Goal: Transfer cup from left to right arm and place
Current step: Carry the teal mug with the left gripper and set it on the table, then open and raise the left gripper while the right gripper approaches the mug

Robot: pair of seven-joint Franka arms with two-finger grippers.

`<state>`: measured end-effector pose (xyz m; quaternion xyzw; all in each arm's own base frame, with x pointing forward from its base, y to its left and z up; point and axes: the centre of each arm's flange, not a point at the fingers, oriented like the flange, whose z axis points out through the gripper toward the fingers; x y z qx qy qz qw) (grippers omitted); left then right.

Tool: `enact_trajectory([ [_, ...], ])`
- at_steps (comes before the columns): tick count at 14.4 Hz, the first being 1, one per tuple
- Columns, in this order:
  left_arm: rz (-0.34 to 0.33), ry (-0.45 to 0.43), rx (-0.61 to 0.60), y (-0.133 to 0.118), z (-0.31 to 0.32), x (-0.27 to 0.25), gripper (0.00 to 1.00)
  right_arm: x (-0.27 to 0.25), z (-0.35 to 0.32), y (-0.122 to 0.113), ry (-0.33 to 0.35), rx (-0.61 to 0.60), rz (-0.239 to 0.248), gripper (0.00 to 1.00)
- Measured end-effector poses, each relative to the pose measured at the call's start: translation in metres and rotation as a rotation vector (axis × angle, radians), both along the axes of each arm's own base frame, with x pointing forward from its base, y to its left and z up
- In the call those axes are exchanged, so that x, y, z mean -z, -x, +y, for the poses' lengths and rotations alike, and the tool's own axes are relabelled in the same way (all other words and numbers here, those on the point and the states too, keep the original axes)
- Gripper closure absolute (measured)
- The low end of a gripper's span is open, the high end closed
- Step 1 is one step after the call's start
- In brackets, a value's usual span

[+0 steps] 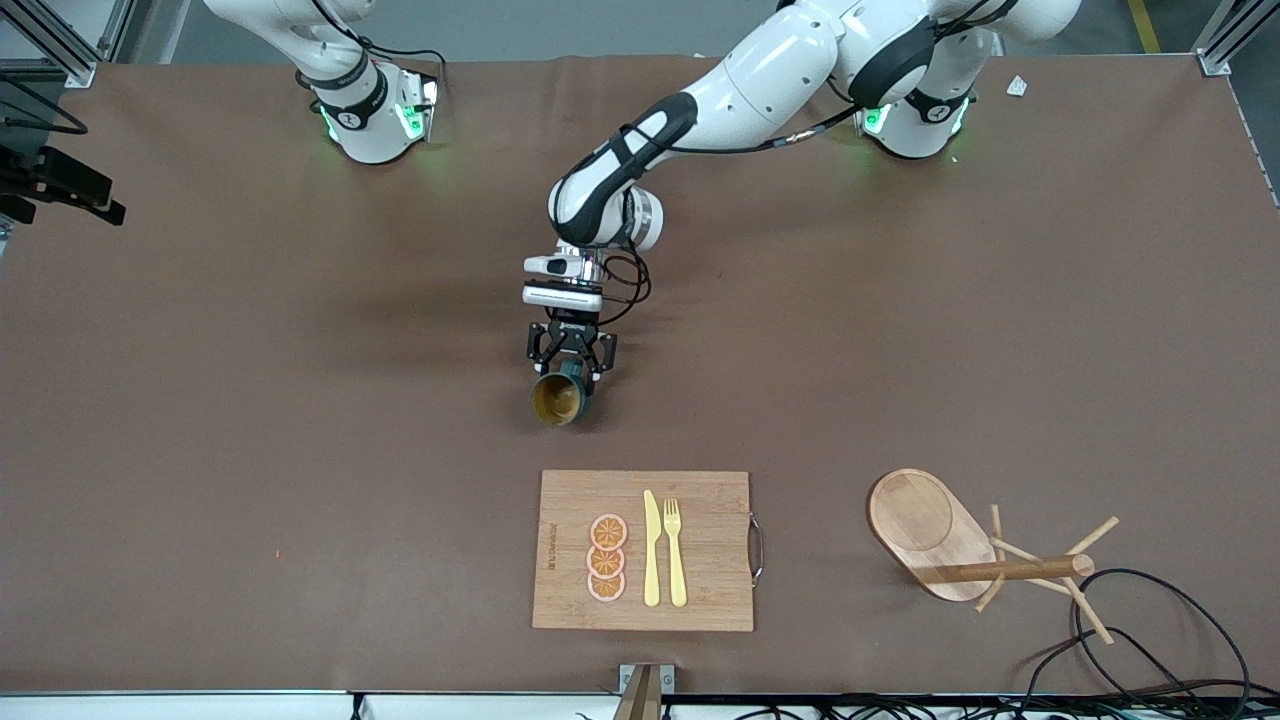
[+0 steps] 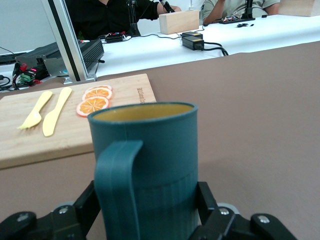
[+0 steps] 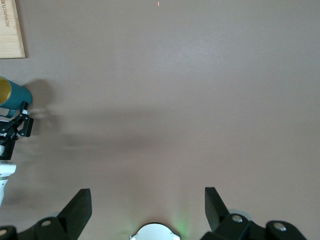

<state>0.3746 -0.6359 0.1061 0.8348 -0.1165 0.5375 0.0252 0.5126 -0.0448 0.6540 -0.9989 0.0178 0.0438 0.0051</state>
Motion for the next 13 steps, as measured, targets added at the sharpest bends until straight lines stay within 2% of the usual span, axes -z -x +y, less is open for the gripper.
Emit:
enact_trajectory([
  [1, 0.002, -0.005, 0.003, 0.005, 0.000, 0.004, 0.19, 0.001, 0.000, -0.001, 0.000, 0.000, 0.002, 0.00],
  [3, 0.020, 0.001, 0.006, 0.017, 0.001, 0.013, 0.02, 0.006, 0.000, -0.005, 0.000, 0.000, 0.005, 0.00],
  [4, 0.030, 0.015, 0.004, 0.024, 0.001, 0.016, 0.00, 0.011, 0.000, -0.008, 0.001, 0.000, 0.013, 0.00],
  [8, 0.117, 0.081, -0.036, 0.056, -0.009, 0.011, 0.00, 0.054, -0.002, -0.035, 0.003, 0.002, 0.062, 0.00],
  [11, 0.213, 0.158, -0.121, 0.077, -0.023, -0.033, 0.00, 0.099, -0.005, -0.060, 0.005, 0.006, 0.109, 0.00],
  [13, 0.268, 0.199, -0.172, 0.092, -0.027, -0.066, 0.00, 0.116, 0.005, -0.068, 0.011, 0.036, 0.133, 0.00],
])
